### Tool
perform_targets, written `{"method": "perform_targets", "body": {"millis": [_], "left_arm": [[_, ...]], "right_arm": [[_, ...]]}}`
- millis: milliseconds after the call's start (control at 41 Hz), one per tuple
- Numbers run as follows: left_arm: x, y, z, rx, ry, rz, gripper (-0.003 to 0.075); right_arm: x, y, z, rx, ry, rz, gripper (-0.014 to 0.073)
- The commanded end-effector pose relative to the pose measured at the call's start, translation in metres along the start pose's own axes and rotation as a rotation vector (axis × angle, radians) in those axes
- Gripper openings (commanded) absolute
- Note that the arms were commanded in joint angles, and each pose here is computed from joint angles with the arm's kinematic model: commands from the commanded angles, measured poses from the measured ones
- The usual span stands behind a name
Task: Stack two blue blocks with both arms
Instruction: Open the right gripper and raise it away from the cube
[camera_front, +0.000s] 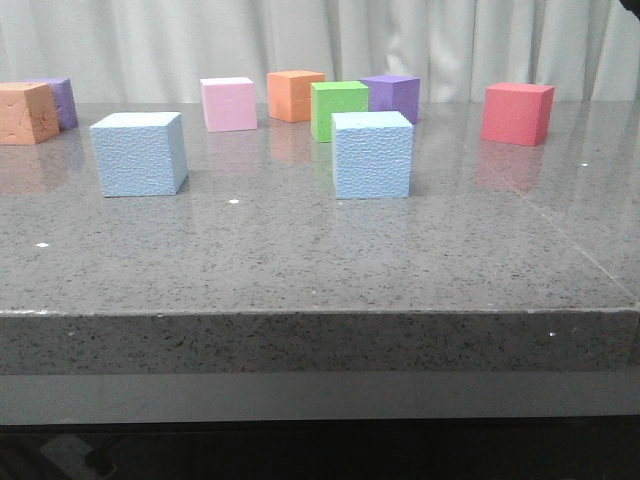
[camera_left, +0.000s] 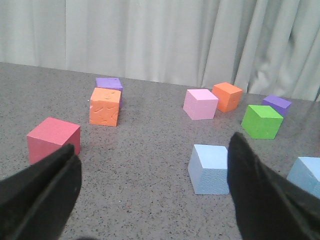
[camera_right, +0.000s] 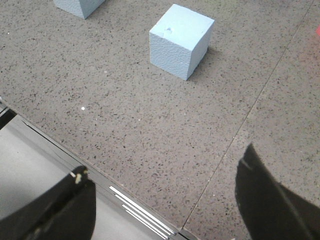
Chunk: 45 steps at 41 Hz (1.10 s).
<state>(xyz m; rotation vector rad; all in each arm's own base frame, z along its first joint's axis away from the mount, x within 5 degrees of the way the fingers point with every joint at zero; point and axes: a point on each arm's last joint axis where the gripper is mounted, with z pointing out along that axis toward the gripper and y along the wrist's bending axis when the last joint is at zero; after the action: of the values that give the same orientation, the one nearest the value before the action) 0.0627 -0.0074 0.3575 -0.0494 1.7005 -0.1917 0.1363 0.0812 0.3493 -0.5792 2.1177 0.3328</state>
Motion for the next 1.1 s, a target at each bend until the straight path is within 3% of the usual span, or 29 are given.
{"method": "perform_targets", "body": {"millis": [0, 537, 634, 1073], "left_arm": [[-0.015, -0.002, 0.000, 0.012, -0.093, -0.016, 0.0584], [-0.023, -0.004, 0.005, 0.026, -0.110, -0.008, 0.0584], [-0.033, -0.007, 0.014, 0.032, -0.049, 0.064, 0.0584], [-0.048, -0.057, 0.096, 0.286, 0.214, 0.182, 0.0584]], "right_arm": [[-0.011, -0.001, -0.006, 0.005, -0.082, -0.007, 0.0584], [-0.011, -0.001, -0.006, 0.005, -0.082, -0.007, 0.0584], [-0.011, -0.001, -0.006, 0.005, -0.082, -0.007, 0.0584], [-0.011, -0.001, -0.006, 0.005, -0.082, -0.006, 0.0584]]}}
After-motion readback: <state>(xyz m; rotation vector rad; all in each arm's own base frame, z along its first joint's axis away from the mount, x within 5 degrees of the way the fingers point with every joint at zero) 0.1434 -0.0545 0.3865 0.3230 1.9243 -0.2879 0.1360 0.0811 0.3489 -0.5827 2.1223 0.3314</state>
